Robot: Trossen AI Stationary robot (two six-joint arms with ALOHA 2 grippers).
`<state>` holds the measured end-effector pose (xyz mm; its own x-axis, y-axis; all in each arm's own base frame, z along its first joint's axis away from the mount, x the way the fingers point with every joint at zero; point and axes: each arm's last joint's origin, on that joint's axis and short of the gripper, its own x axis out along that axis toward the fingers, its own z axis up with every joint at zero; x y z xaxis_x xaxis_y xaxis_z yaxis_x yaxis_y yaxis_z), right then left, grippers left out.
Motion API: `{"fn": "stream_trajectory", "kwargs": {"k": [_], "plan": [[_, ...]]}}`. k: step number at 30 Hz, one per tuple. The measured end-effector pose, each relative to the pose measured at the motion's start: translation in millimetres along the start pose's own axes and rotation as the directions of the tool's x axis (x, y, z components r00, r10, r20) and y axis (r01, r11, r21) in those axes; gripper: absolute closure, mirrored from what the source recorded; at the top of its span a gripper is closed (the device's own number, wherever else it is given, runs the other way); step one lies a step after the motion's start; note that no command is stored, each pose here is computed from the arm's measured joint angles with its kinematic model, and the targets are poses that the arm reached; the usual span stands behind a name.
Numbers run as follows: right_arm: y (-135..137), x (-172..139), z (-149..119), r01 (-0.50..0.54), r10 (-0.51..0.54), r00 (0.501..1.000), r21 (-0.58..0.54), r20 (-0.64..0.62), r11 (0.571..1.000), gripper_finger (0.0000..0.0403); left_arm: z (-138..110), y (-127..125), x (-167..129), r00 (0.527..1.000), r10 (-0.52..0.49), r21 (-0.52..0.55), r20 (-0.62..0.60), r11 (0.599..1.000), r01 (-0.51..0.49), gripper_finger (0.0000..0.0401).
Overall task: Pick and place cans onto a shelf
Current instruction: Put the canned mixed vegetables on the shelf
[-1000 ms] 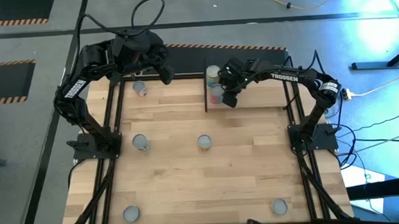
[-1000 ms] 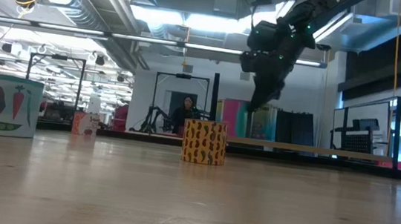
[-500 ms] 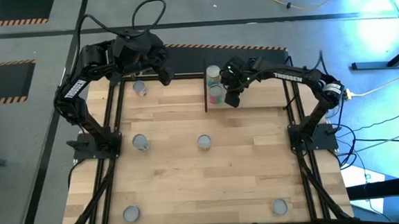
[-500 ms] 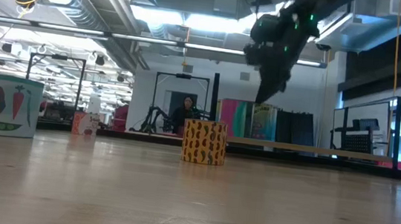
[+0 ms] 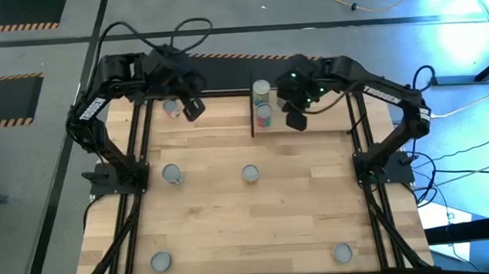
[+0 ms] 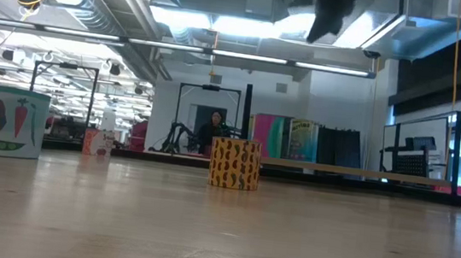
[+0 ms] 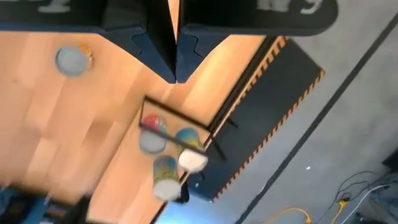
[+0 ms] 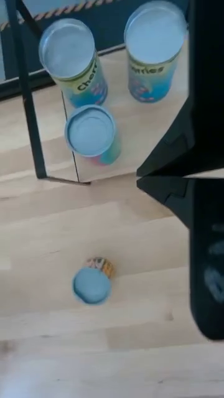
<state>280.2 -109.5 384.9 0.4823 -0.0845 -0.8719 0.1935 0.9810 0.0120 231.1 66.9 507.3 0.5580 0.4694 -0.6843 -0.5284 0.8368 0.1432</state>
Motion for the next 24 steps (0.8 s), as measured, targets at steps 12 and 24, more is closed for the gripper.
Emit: {"fn": "stream_trajectory", "kwargs": {"k": [12, 24], "plan": [[23.1, -49.0, -3.7, 0.085, -0.091, 0.993, -0.078, -0.079, 0.993, 0.0399, -4.6, -6.5, 5.0, 0.988, -0.141, -0.092, -0.069, 0.987, 0.134, 0.0331], [29.1, -124.2, -5.0, 0.127, -0.108, 0.982, -0.120, 0.152, 0.985, 0.0398, -38.7, -36.6, 42.8, 0.863, -0.371, -0.423, -0.344, 0.881, 0.210, 0.0327]]}}
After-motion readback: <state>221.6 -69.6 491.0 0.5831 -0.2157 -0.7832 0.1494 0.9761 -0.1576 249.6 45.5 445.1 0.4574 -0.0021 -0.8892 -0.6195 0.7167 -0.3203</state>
